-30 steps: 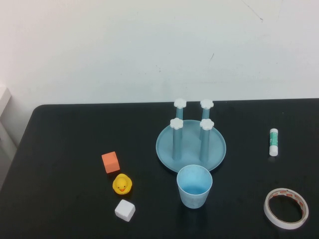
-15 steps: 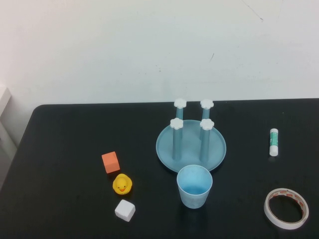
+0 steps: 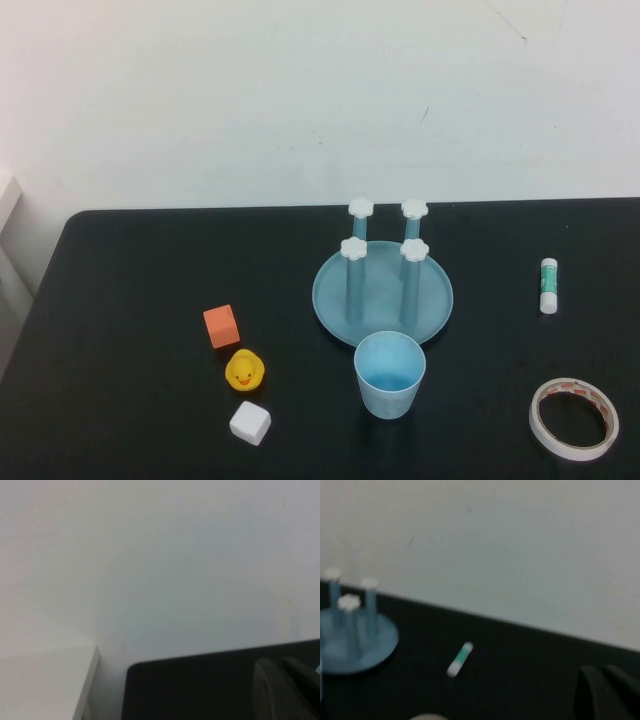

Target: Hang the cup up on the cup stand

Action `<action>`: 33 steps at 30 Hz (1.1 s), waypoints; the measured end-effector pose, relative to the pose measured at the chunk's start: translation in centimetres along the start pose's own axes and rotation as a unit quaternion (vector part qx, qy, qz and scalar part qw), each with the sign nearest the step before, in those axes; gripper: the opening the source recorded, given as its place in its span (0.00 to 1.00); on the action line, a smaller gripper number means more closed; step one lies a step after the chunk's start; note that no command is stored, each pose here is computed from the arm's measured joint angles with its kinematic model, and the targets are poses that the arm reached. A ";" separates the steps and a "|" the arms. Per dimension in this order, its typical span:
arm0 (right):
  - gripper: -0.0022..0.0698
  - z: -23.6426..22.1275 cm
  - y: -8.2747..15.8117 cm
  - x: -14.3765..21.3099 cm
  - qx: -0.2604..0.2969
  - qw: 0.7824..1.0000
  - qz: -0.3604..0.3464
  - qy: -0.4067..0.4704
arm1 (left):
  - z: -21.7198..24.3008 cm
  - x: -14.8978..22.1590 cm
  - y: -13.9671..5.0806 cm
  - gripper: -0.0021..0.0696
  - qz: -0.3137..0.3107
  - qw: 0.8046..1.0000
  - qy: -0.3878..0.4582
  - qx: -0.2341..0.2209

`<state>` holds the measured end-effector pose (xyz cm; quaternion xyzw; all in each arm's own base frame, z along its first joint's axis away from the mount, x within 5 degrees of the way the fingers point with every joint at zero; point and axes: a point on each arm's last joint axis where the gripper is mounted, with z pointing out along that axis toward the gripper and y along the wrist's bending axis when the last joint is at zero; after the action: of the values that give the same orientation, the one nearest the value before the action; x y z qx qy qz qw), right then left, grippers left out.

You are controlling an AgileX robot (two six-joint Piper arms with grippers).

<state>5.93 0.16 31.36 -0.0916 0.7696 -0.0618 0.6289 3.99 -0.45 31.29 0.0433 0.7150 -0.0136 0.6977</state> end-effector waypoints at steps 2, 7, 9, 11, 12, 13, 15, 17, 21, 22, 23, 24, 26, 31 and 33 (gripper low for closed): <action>0.03 1.7 0.5 0.1 -0.041 0.997 -0.004 0.062 | 0.4 0.4 -0.1 0.03 -0.009 1.000 0.018 0.005; 0.03 7.3 2.3 1.3 -0.164 0.971 -0.038 0.168 | 1.4 2.7 -0.2 0.03 -0.015 0.998 0.068 0.009; 0.03 9.6 3.1 1.8 -0.213 0.958 -0.045 0.188 | 1.7 3.7 -0.2 0.03 -0.016 0.996 0.083 0.009; 0.03 12.0 3.7 1.9 -0.254 0.946 -0.035 0.196 | 1.8 4.3 -0.3 0.03 -0.017 0.996 0.092 0.010; 0.03 13.2 4.1 2.0 -0.274 0.941 -0.028 0.198 | 1.8 4.6 -0.3 0.03 -0.017 0.995 0.095 0.010; 0.03 14.4 4.5 2.0 -0.289 0.936 -0.021 0.197 | 1.8 4.6 -0.3 0.03 -0.017 0.995 0.096 0.010; 0.03 16.6 5.6 1.9 -0.311 0.929 -0.015 0.197 | 1.9 4.7 -0.3 0.03 -0.018 0.995 0.097 0.010; 0.03 18.2 6.9 1.7 -0.329 0.923 -0.023 0.197 | 1.9 4.7 -0.3 0.03 -0.018 0.995 0.097 0.010; 0.03 21.1 10.9 1.5 -0.375 0.903 -0.051 0.203 | 1.9 4.7 -0.3 0.03 -0.018 0.996 0.092 0.010; 0.03 21.8 12.0 1.6 -0.383 0.899 -0.060 0.206 | 1.9 4.6 -0.3 0.03 -0.018 0.996 0.091 0.009; 0.03 22.5 12.9 1.9 -0.385 0.896 -0.067 0.212 | 1.9 4.6 -0.3 0.03 -0.018 0.996 0.090 0.009; 0.03 23.2 13.8 2.1 -0.388 0.893 -0.074 0.214 | 1.9 4.7 -0.3 0.03 -0.018 0.996 0.090 0.009; 0.08 24.5 15.2 2.5 -0.391 0.890 -0.078 0.222 | 2.0 4.9 -0.3 0.03 -0.018 0.996 0.086 0.008; 0.44 27.9 16.8 3.2 -0.387 0.888 -0.060 0.241 | 2.2 5.3 -0.2 0.03 -0.019 0.996 0.082 0.007; 0.57 29.0 17.4 3.8 -0.393 0.883 -0.057 0.251 | 2.2 5.4 -0.2 0.03 -0.019 0.997 0.080 0.006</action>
<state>32.45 16.91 18.27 -0.3561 0.8563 0.1888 0.3229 6.08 -0.65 25.84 0.0355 0.7694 -0.0276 0.6372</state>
